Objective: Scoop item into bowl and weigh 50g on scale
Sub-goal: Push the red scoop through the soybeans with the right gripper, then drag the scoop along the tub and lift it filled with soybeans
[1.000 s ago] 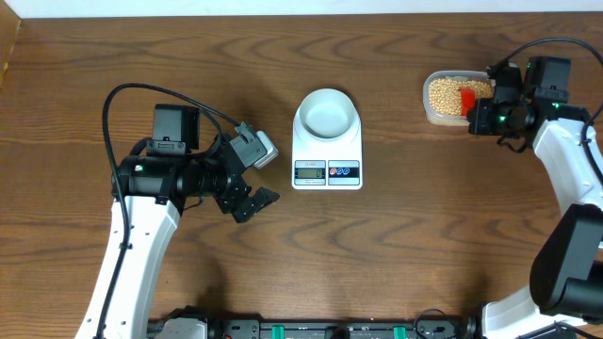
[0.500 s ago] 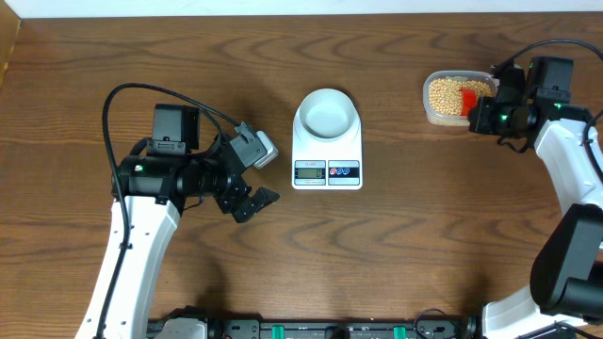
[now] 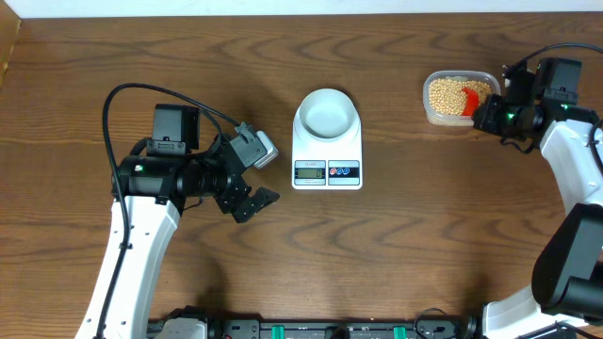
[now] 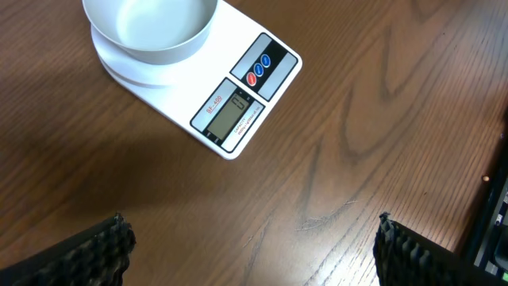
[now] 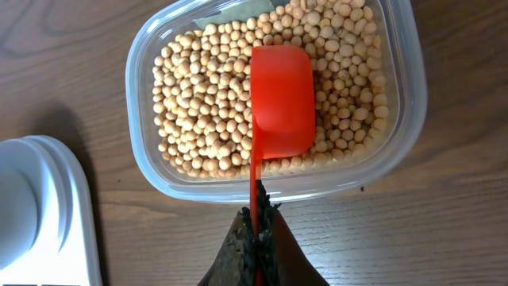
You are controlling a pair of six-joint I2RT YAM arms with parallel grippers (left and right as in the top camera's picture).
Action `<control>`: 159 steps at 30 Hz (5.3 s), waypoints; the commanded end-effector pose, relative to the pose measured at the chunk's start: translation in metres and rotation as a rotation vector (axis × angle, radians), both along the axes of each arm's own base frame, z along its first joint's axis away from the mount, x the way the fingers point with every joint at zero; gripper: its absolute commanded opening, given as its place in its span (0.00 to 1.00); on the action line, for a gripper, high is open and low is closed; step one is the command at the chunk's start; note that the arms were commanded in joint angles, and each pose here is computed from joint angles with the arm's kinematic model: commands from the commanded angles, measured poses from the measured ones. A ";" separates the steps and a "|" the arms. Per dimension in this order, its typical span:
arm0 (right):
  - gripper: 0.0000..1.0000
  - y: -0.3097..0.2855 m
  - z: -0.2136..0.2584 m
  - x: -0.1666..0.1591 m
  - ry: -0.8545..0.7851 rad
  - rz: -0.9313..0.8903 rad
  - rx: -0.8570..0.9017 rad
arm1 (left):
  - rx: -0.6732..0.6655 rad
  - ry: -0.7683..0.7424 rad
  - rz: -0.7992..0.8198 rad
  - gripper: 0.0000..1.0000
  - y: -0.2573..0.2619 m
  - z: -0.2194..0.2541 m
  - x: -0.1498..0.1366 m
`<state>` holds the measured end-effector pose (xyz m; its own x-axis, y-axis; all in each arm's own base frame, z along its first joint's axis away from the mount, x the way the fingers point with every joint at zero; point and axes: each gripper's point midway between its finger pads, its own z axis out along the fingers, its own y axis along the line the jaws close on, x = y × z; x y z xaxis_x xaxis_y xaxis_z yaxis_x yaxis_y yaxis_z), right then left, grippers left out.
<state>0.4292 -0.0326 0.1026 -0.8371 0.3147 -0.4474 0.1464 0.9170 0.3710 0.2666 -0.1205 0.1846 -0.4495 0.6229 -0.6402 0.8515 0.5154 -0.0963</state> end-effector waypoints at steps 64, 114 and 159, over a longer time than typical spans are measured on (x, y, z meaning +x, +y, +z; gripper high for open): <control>0.01 0.013 -0.016 0.005 0.063 -0.078 0.344 | -0.003 -0.039 -0.010 0.99 0.000 0.011 0.002; 0.01 0.008 -0.016 0.003 0.079 -0.104 0.494 | -0.003 -0.039 -0.010 0.99 0.000 0.011 0.002; 0.01 -0.034 0.007 -0.010 -0.079 -0.023 0.717 | -0.003 -0.039 -0.010 0.99 0.000 0.011 0.002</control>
<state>0.4210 -0.0644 0.1062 -0.7939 0.5870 -0.1586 0.1631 0.4569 0.8745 0.2666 -0.1205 0.1847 -0.4493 0.6229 -0.6404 0.8515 0.5154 -0.0960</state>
